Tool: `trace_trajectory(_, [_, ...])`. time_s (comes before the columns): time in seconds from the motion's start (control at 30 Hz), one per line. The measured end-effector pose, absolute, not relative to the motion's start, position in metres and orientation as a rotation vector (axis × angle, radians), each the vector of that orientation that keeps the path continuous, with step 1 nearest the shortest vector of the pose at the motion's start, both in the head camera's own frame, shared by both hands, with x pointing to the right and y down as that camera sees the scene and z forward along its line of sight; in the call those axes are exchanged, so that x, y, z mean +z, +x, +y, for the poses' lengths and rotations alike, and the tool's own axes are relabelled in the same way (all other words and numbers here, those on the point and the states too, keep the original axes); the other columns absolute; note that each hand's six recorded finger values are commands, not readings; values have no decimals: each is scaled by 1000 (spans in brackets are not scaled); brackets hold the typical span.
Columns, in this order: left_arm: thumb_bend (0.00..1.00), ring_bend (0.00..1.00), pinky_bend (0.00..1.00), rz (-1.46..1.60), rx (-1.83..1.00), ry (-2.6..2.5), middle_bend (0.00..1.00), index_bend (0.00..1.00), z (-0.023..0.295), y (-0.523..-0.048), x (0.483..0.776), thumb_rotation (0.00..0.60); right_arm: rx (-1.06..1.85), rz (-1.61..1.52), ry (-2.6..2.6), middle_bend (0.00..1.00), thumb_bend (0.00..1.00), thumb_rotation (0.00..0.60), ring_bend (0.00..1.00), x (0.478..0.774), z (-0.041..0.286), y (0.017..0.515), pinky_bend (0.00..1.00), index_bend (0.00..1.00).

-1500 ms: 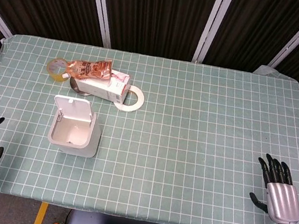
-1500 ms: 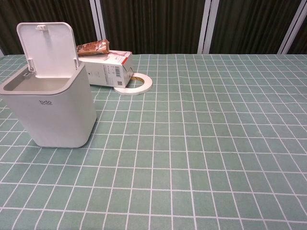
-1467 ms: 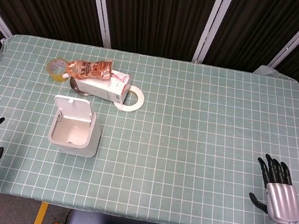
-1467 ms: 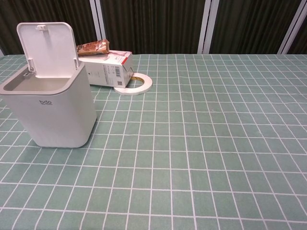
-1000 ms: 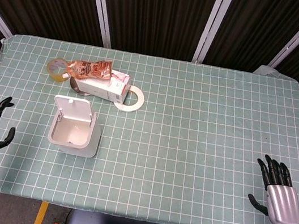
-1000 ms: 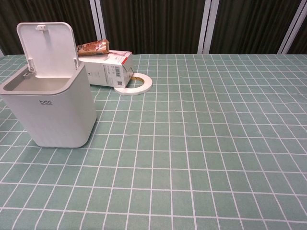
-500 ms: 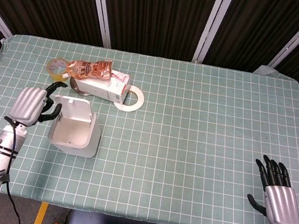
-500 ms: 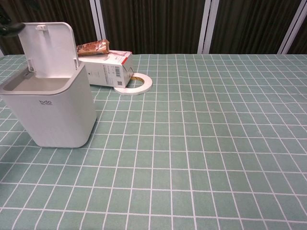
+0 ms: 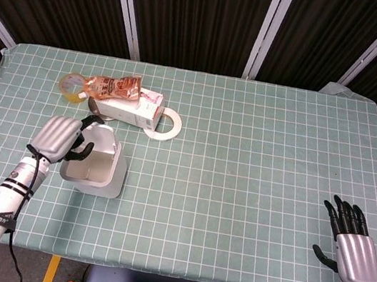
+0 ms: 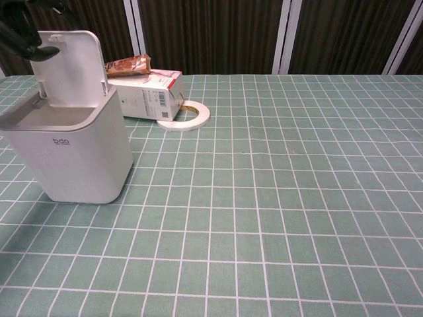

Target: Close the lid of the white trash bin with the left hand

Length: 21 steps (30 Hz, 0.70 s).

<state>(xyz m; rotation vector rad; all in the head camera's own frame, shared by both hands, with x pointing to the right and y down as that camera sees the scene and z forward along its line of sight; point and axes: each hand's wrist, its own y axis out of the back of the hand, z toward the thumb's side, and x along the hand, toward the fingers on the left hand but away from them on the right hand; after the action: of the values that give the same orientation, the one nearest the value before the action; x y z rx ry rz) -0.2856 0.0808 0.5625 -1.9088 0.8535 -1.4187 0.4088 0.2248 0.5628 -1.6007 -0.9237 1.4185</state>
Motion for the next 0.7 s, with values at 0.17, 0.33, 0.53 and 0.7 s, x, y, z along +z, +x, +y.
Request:
trace_trajectory(0.17, [480,1000,1000,817,-1431,-1915,1000,273,95,-294,555,600,1408,-926,-1612,0,299,600,0,560,227,407,0,0])
trace_trajectory(0.33, [482,1000,1000,794,-1421,-1916,1000,255,111,-300,550,600,1403,-926,-1626,0,299,600,0,559,229,406,0,0])
trace_trajectory(0.53, [481,1000,1000,675,-1431,-1923,1000,252,143,-307,555,600,1404,-915,-1642,0,299,600,0,561,231,405,0,0])
trace_trajectory(0.7, [482,1000,1000,522,-1480,-1949,1000,243,170,-309,575,600,1402,-902,-1658,0,299,600,0,562,233,402,0,0])
